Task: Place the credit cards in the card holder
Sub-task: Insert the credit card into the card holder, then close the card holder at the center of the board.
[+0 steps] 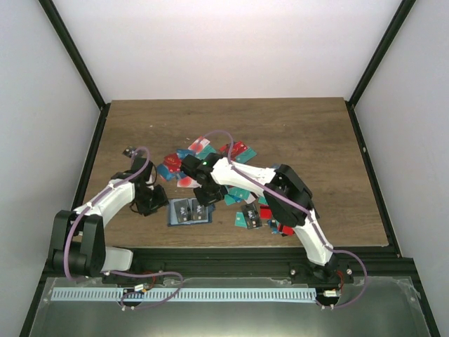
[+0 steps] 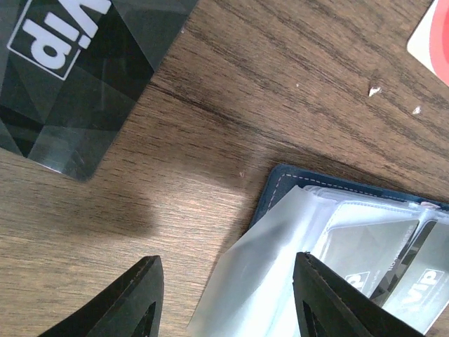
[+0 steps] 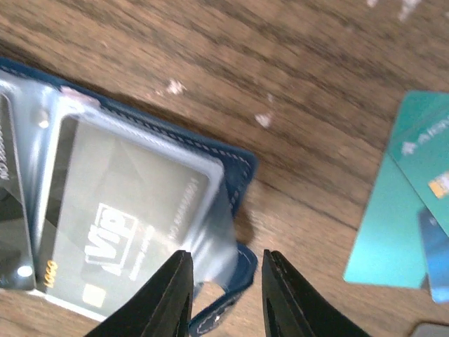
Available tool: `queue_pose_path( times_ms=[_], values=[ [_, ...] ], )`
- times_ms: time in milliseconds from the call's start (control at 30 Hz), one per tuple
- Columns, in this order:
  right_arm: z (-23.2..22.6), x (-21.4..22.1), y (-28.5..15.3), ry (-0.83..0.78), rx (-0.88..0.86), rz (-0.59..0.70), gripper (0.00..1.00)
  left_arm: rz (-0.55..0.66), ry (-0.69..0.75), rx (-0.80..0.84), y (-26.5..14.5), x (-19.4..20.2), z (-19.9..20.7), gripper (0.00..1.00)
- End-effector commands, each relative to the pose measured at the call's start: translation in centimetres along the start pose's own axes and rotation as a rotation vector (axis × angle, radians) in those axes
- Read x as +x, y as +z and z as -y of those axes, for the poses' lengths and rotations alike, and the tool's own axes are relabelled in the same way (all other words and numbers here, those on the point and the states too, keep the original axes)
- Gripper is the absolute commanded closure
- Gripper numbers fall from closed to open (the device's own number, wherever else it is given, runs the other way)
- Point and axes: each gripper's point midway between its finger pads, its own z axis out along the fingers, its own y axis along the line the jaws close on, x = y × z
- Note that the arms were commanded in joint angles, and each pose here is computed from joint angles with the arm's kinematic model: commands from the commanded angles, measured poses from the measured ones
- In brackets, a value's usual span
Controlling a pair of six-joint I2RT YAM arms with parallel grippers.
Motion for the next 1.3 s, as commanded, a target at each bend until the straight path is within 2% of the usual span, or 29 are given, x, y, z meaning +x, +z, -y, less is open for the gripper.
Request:
queue_pose_path(
  times_ms=[0, 267, 467, 667, 1033, 1267],
  values=[
    [0.9, 0.8, -2.1, 0.023, 0.028, 0.025, 0.71, -0.001, -0.008, -0.006, 0.3, 0.0, -0.2, 0.47],
    [1.4, 2.0, -1.5, 0.042, 0.035, 0.001, 0.73, -0.007, -0.009, -0.003, 0.5, 0.0, -0.1, 0.47],
    [1.3, 1.8, -0.4, 0.055, 0.021, -0.004, 0.89, -0.018, -0.006, 0.008, 0.7, 0.1, 0.0, 0.51],
    [1.4, 2.2, 0.6, 0.093, -0.046, -0.019, 0.98, -0.077, -0.019, 0.072, 2.3, 1.4, 0.5, 0.51],
    [1.3, 2.6, 2.0, 0.122, -0.126, -0.043, 0.99, -0.126, -0.030, 0.209, 3.8, 2.5, 2.1, 0.49],
    [0.8, 1.9, 2.2, 0.122, -0.174, -0.033, 0.99, -0.114, -0.013, 0.320, 2.7, 2.2, 4.2, 0.49]
  ],
)
